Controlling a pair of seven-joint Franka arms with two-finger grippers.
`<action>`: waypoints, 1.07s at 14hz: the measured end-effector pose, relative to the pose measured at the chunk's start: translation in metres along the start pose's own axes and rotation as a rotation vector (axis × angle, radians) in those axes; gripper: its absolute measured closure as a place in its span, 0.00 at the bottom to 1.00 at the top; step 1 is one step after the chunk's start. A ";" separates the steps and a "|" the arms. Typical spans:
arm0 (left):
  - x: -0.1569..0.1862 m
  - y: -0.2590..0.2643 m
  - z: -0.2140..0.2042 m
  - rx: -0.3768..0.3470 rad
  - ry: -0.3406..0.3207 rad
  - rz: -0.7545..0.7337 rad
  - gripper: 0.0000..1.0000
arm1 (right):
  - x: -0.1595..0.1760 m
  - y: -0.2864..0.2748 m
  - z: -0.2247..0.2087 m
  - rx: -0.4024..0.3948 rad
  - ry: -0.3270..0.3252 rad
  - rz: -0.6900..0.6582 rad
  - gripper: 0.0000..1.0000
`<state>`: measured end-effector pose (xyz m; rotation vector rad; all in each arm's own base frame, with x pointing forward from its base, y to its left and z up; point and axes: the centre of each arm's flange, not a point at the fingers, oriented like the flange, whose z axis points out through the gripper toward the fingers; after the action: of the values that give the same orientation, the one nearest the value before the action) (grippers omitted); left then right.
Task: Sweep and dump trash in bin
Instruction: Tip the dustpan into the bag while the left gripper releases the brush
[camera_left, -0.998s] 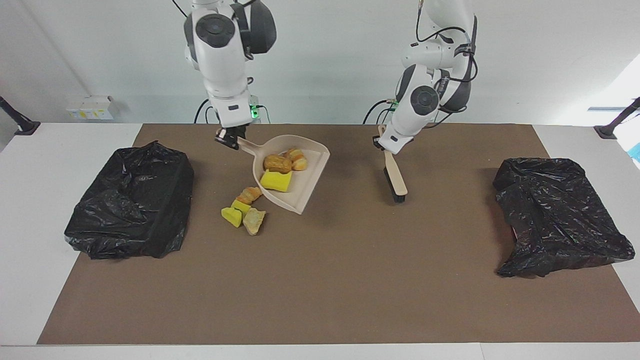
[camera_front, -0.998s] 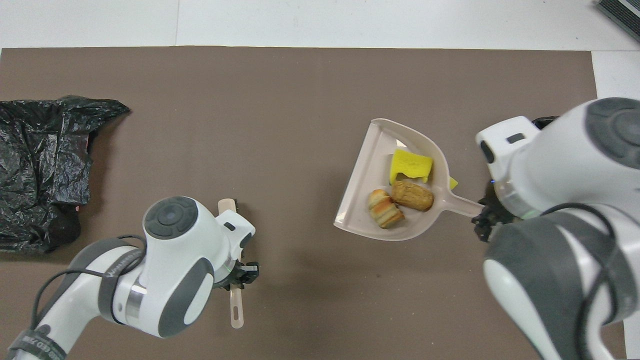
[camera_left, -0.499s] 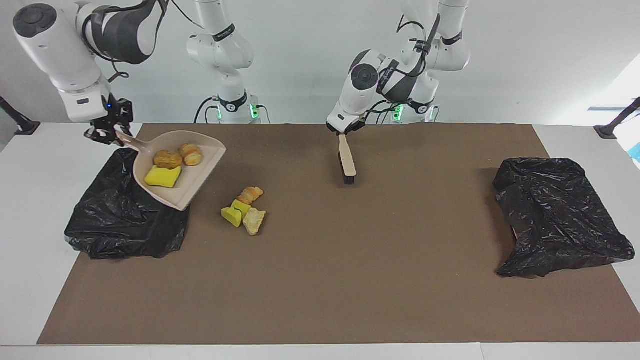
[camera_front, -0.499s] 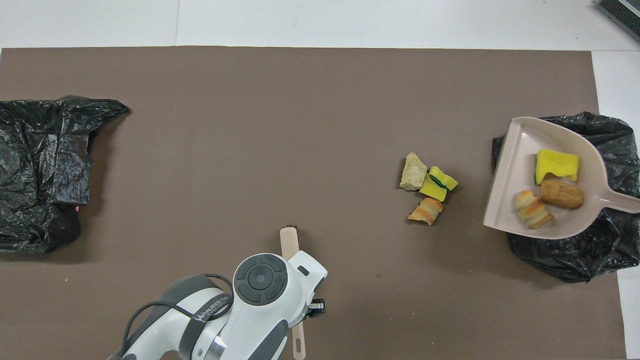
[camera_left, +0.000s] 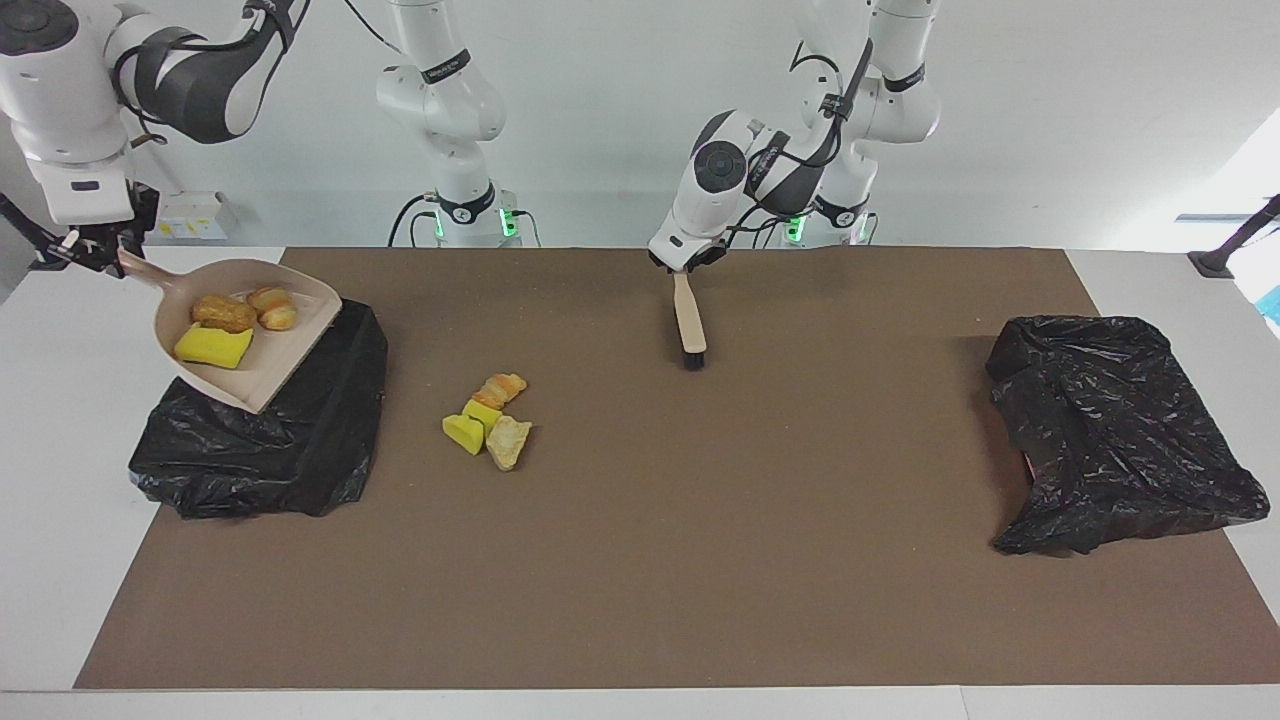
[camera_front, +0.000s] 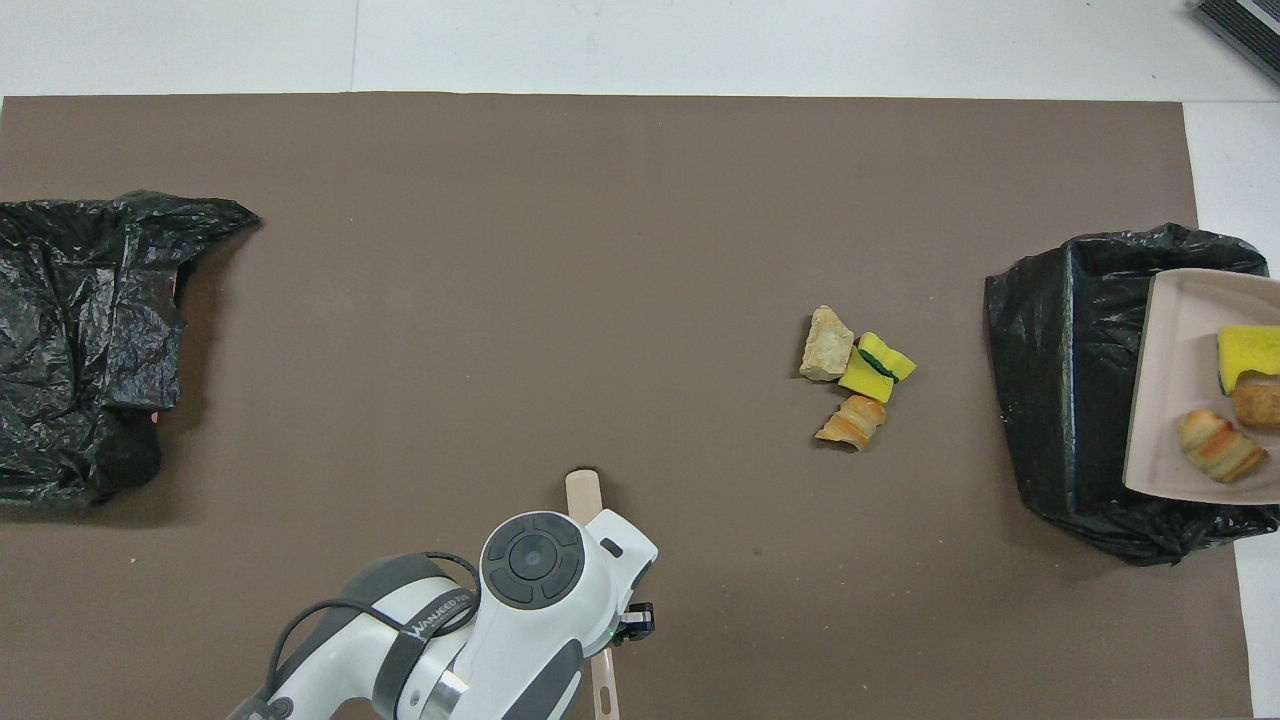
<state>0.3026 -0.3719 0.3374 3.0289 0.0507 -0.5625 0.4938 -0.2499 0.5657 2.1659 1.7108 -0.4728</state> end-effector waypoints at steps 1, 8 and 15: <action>0.006 -0.005 -0.005 -0.008 0.003 -0.019 0.33 | 0.001 0.002 0.000 -0.012 -0.032 -0.027 0.68; 0.116 -0.103 -0.110 -0.141 0.145 -0.172 0.00 | 0.026 0.012 0.010 -0.062 -0.201 -0.175 0.68; 0.217 -0.190 -0.182 -0.079 0.272 -0.101 0.00 | 0.077 0.023 -0.019 -0.129 -0.356 -0.313 0.68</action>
<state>0.5617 -0.1655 0.4193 3.0149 0.2335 -0.1466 0.5344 -0.1800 0.5484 1.6133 1.8177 -0.7547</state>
